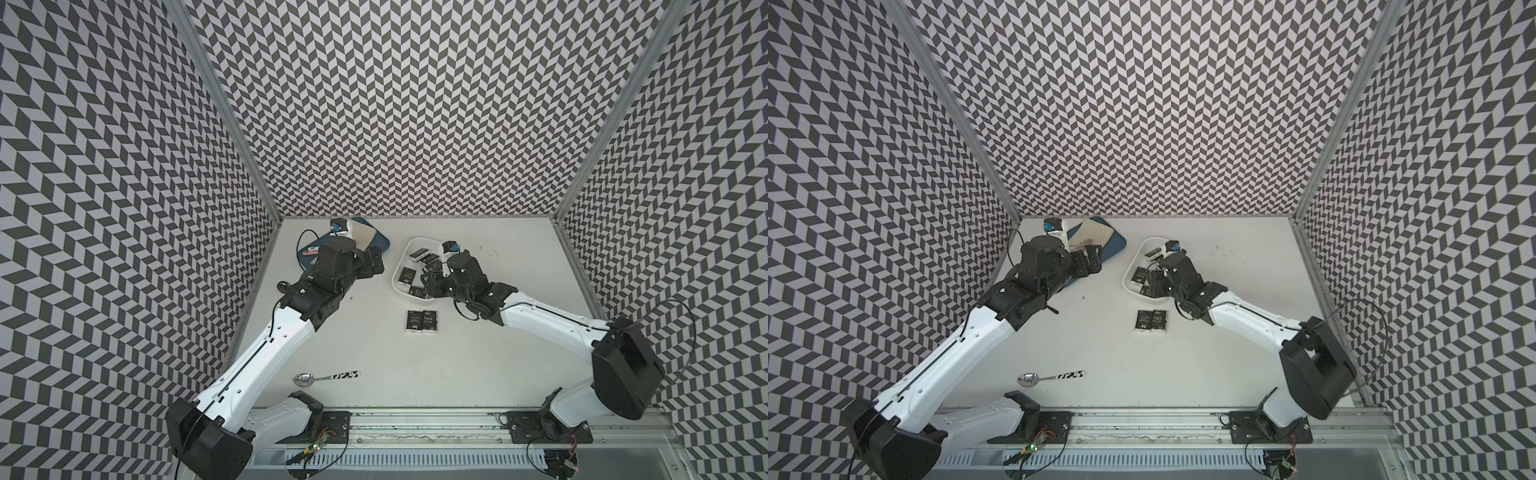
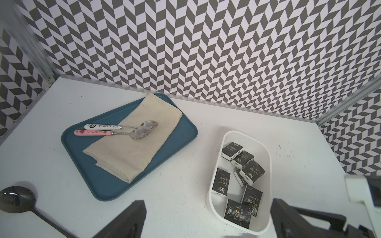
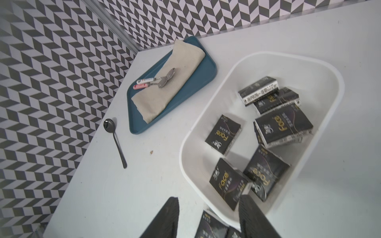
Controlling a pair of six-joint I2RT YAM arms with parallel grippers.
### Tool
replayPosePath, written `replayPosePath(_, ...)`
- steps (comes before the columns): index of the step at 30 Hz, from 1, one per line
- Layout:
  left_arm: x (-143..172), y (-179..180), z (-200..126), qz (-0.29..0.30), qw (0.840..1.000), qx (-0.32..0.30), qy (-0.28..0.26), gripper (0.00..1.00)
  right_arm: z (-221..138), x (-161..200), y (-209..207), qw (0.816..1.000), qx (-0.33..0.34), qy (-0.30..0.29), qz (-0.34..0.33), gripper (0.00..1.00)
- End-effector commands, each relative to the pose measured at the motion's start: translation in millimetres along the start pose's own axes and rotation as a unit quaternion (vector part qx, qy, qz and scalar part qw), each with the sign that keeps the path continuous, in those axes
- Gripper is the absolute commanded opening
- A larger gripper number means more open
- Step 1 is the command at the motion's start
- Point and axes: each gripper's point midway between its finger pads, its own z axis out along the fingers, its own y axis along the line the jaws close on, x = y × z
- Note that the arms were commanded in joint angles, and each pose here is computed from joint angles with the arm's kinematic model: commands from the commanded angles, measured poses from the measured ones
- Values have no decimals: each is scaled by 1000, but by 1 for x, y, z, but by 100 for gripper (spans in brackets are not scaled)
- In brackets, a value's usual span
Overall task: Take the pocket tissues out of the storage box
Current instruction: Pick up the pocket tissues from the storage box.
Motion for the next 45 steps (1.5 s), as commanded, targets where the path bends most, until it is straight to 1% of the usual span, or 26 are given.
replayPosePath(1,-2,-2,-2,1,1000,2,-2,99,29,-22,-4,1000,-4,2,28,52)
replayPosePath(4,-3,-2,0,4,1000,0,-2,99,56,-33,-3,998,-24,11,62,52)
replayPosePath(8,-6,-4,-1,4,1000,2,-6,99,89,-34,-11,995,-12,29,96,52)
replayPosePath(12,-6,-4,-1,4,1000,2,-5,99,108,-29,-23,990,1,33,137,53)
replayPosePath(15,-6,-5,-1,3,1000,5,-6,99,121,-27,-31,988,16,34,149,53)
replayPosePath(18,-6,-6,-1,4,1000,8,-4,99,134,-22,-39,987,30,50,151,53)
replayPosePath(22,-6,-3,-4,6,1000,3,-9,99,142,-18,-51,985,41,56,160,53)
replayPosePath(32,-9,-2,-4,9,1000,-1,-11,99,161,-31,-71,982,53,50,172,55)
replayPosePath(36,-9,0,-5,12,1000,-5,-13,99,173,-35,-82,982,72,56,167,55)
replayPosePath(39,-10,2,-3,15,1000,-10,-12,99,178,-30,-88,980,78,67,172,55)
replayPosePath(45,-12,0,1,17,1000,-11,-11,99,187,-21,-99,977,94,67,180,54)
